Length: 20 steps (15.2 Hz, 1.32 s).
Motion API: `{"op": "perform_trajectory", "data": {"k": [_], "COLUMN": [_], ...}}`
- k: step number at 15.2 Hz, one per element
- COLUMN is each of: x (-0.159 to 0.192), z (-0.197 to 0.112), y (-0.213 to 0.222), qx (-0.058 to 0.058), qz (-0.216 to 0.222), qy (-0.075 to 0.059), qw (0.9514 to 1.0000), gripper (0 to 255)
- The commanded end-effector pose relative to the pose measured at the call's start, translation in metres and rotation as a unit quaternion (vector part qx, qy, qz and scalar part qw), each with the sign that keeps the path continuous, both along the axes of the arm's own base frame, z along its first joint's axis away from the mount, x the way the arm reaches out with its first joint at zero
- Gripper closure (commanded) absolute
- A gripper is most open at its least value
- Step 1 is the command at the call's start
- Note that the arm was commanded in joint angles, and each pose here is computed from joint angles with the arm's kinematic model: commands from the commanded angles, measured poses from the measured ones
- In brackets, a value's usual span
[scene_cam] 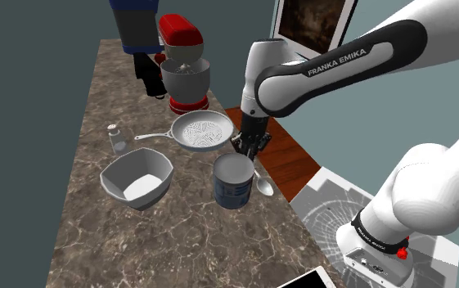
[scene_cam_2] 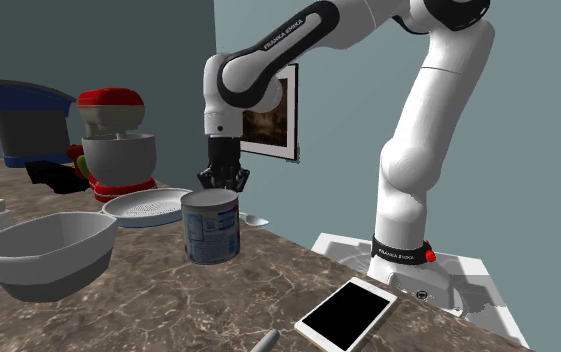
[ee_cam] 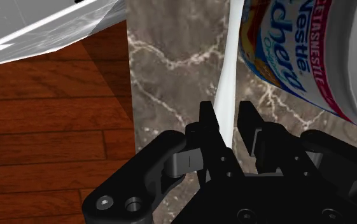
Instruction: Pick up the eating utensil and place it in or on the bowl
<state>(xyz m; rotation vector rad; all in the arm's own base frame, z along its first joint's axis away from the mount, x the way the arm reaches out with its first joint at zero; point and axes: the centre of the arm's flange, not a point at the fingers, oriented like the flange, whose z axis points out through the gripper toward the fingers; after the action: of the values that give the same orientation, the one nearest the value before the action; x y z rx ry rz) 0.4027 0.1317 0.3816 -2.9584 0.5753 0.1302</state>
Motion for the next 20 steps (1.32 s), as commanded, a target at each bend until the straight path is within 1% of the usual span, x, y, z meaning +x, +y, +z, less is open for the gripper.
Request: {"op": "perform_trajectory", "data": {"k": [1,20], "x": [-0.001,-0.001], "z": [0.012,0.112], "y": [0.000,0.000], "qx": [0.000,0.000], "qz": [0.000,0.000], "qy": [0.000,0.000], "qw": [1.0000,1.0000], "gripper": [255,255]}}
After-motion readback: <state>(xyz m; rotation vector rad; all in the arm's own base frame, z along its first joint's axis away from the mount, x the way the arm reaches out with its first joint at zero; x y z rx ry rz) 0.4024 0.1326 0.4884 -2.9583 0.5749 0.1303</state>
